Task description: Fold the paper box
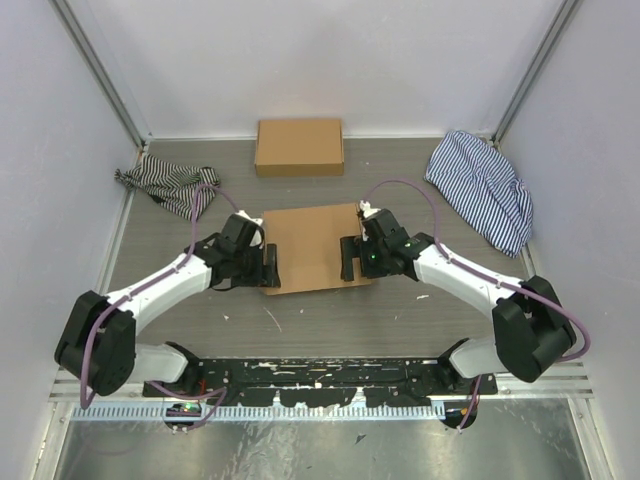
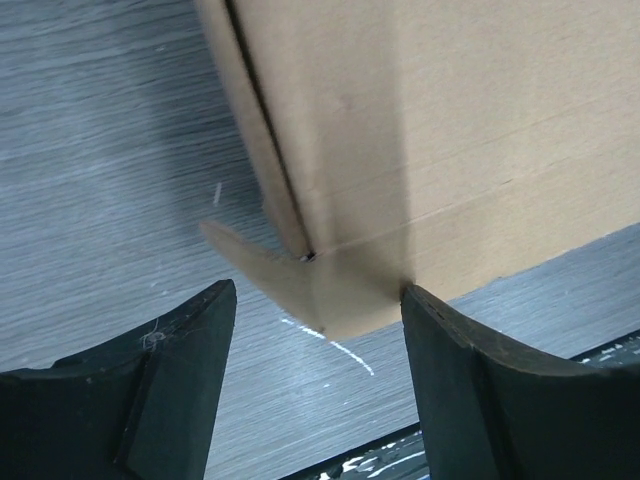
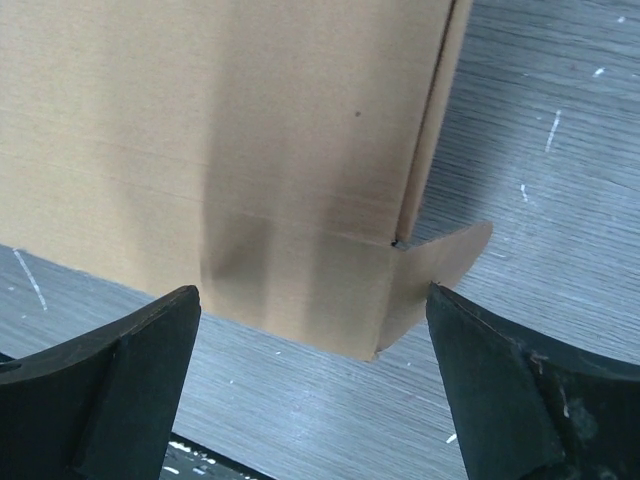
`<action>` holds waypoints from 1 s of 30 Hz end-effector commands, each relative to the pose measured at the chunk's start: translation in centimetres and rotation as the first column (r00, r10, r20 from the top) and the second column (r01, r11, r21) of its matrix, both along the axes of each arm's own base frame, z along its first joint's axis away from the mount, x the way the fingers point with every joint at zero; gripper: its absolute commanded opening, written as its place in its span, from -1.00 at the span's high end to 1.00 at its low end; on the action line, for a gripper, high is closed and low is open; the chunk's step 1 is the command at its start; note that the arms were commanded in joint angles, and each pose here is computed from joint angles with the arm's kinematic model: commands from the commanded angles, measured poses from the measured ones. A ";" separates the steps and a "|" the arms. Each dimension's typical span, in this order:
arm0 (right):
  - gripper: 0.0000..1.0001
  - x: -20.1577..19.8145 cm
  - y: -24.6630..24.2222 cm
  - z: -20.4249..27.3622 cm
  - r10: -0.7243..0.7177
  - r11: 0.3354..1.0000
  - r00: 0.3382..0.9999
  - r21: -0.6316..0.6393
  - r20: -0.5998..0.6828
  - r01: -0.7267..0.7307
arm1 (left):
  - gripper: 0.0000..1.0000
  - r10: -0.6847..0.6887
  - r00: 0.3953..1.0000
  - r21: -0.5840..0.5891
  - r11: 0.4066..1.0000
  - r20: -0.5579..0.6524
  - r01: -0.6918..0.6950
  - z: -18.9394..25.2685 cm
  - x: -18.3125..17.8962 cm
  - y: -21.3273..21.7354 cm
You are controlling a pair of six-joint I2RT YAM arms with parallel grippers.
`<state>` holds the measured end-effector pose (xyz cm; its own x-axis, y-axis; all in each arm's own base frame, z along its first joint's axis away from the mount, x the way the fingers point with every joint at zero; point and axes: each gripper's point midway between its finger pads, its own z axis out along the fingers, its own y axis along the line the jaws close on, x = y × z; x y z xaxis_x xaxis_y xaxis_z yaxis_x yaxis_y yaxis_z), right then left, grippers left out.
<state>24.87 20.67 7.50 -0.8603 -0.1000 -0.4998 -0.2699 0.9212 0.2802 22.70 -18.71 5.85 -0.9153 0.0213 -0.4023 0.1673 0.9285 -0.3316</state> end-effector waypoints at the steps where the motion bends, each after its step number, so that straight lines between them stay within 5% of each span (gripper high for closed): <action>1: -1.00 1.6 -0.6 1.5 -0.038 0.999 0.992 -0.008 0.117 0.039 | -0.50 0.038 0.996 0.052 0.998 0.081 -0.042 0.5 0.3 1.7; 13: -1.00 1.8 0.9 1.5 0.001 0.998 0.990 0.069 0.143 -0.011 | -0.55 0.045 0.978 -0.101 0.995 0.206 -0.024 1.4 1.4 -0.1; 30: -0.89 -0.4 1.4 1.7 0.057 0.992 0.996 0.107 0.065 -0.064 | -0.47 -0.039 0.992 -0.205 0.977 0.124 0.064 1.8 -0.5 -2.4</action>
<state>24.67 21.35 7.29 -0.8421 -0.0941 -0.5310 -0.3039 0.8962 0.3233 22.84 -20.04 6.78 -0.8507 -0.0422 -0.5240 0.2317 0.8646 -0.4458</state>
